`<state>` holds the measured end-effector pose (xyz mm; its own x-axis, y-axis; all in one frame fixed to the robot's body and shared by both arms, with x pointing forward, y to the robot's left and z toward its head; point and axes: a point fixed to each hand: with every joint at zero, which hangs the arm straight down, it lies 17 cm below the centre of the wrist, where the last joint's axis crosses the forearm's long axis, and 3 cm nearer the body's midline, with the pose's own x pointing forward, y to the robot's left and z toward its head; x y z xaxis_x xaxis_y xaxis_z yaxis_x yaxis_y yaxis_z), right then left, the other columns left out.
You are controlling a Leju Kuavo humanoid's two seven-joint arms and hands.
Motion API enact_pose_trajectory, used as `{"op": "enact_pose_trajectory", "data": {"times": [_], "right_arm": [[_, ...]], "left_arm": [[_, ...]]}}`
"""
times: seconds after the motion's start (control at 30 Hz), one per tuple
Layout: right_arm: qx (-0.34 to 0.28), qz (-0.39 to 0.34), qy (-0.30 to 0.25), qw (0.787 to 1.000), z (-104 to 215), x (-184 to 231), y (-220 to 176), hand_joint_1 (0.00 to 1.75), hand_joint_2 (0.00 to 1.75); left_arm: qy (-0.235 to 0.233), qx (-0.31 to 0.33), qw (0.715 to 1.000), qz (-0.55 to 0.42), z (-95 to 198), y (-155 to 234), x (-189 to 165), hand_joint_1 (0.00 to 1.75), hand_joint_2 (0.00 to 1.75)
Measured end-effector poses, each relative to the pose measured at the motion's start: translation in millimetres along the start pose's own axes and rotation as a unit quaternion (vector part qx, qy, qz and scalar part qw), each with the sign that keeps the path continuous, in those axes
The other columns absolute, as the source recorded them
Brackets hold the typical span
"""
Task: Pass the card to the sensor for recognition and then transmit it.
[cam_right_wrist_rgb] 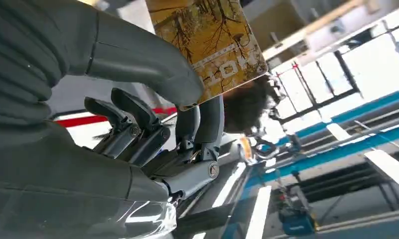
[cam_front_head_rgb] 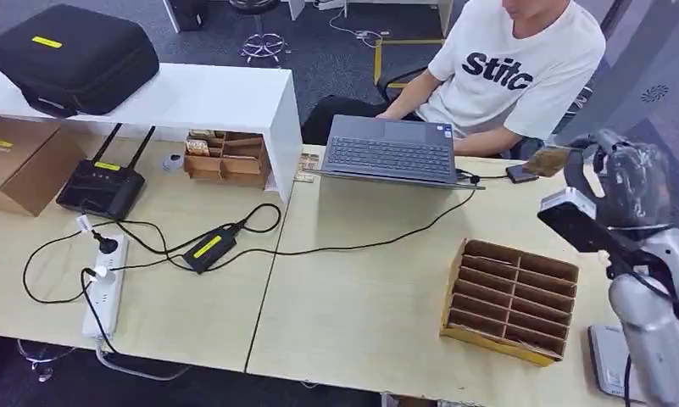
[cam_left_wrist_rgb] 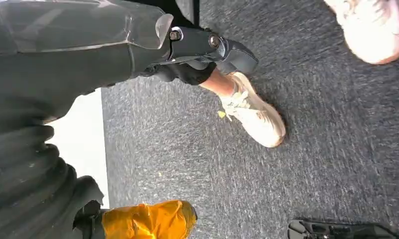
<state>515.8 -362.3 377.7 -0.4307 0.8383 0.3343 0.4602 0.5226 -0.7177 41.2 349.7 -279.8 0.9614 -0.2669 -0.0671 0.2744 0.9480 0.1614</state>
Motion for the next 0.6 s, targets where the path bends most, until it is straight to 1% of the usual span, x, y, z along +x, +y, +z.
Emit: {"op": "enact_pose_trajectory", "data": {"times": [0.13, 0.23, 0.3, 0.33, 0.37, 0.4, 0.5, 0.6], "right_arm": [[0.024, -0.027, -0.01, 0.999, -64.5, 41.1, 19.9, 1.75, 1.75], [0.048, -0.014, -0.008, 0.999, -106.0, 70.2, 42.6, 1.75, 1.75], [0.068, 0.0, -0.008, 0.998, -128.4, 91.8, 62.8, 1.75, 1.75], [0.068, 0.005, -0.011, 0.998, -138.8, 101.1, 62.4, 1.75, 1.75], [0.093, 0.008, -0.003, 0.996, -140.8, 110.5, 88.9, 1.75, 1.75], [0.104, 0.012, -0.002, 0.994, -144.7, 118.1, 101.0, 1.75, 1.75], [0.134, 0.028, 0.002, 0.991, -151.2, 135.2, 130.3, 1.75, 1.75], [0.159, 0.04, 0.006, 0.986, -149.0, 144.1, 155.8, 1.75, 1.75]], "left_arm": [[-0.005, 0.0, 1.0, -0.016, 1.0, 1.3, 6.7, 0.0, 1.75], [-0.006, 0.0, 1.0, -0.029, 2.5, 1.8, 14.3, 0.0, 1.75], [-0.008, -0.001, 0.999, -0.038, 4.1, 2.3, 22.2, 0.0, 1.75], [-0.01, 0.0, 0.999, -0.039, 4.7, 2.9, 25.9, 0.0, 1.75], [-0.011, -0.001, 0.999, -0.046, 5.5, 1.9, 28.9, 0.0, 1.75], [-0.011, -0.001, 0.999, -0.049, 6.1, 2.0, 31.4, 0.0, 1.75], [-0.013, -0.002, 0.998, -0.06, 7.9, 1.3, 39.2, 0.0, 1.75], [-0.014, -0.002, 0.998, -0.068, 8.7, -0.8, 42.0, 0.0, 1.75]]}}
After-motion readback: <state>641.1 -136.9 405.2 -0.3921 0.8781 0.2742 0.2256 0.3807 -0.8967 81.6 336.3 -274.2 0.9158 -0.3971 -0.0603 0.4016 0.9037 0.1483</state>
